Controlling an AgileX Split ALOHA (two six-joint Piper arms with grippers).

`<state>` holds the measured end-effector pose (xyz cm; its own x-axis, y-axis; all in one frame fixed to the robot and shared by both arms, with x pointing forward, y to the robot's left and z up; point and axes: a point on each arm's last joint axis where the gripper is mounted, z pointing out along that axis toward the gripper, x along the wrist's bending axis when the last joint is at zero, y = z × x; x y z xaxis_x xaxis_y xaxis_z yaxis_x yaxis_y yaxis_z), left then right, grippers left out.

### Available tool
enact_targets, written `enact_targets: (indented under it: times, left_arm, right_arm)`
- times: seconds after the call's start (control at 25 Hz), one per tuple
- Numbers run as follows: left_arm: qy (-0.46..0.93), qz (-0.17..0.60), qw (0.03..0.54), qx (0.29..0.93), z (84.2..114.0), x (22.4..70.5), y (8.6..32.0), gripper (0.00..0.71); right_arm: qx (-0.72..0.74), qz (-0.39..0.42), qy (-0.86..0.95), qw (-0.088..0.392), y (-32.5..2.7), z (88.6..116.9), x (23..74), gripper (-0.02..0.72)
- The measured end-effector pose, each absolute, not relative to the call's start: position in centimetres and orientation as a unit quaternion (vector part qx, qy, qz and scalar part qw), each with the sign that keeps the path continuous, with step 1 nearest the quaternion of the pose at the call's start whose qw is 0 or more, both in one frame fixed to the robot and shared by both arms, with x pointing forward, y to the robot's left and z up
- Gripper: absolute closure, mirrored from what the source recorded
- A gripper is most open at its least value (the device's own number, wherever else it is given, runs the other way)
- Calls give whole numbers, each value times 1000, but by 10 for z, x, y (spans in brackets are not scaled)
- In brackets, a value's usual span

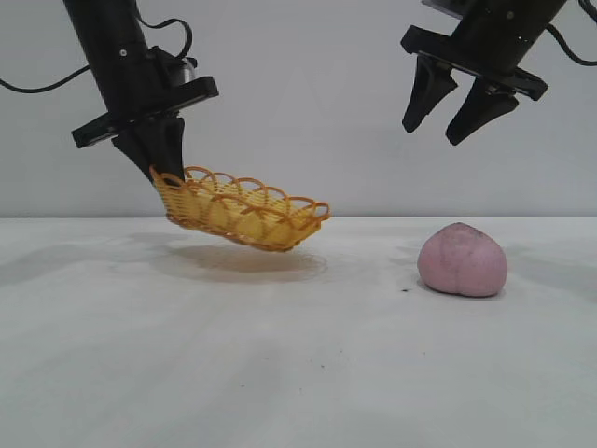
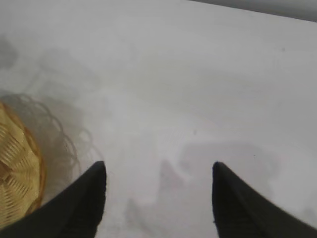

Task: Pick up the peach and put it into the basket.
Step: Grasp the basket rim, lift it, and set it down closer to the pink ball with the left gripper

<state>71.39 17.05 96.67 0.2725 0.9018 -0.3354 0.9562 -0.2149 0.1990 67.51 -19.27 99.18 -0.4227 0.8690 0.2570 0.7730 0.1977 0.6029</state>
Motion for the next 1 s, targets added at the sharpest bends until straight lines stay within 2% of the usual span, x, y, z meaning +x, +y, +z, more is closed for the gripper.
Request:
enact_targets:
  times: [0.2, 0.4, 0.52, 0.72, 0.88, 1.0]
  left_arm:
    - [610, -79, 185, 766, 978, 704, 172, 710]
    - [624, -121, 160, 755, 970, 678, 175, 710]
    - [642, -148, 181, 730, 968, 656, 173, 710]
    - [674, -153, 249, 679, 964, 617, 174, 710]
    - [704, -141, 292, 632, 948, 590, 170, 710]
    - [710, -128, 300, 625, 935, 583, 163, 710]
  right_arm:
    - [533, 343, 771, 70, -193, 992, 675, 305]
    - [533, 343, 771, 70, -193, 992, 675, 305]
    - [533, 343, 771, 70, -193, 992, 675, 305]
    - [535, 346, 768, 68, -192, 992, 675, 305]
    - [536, 348, 766, 66, -192, 992, 675, 305]
    - [536, 348, 766, 66, -192, 992, 675, 305]
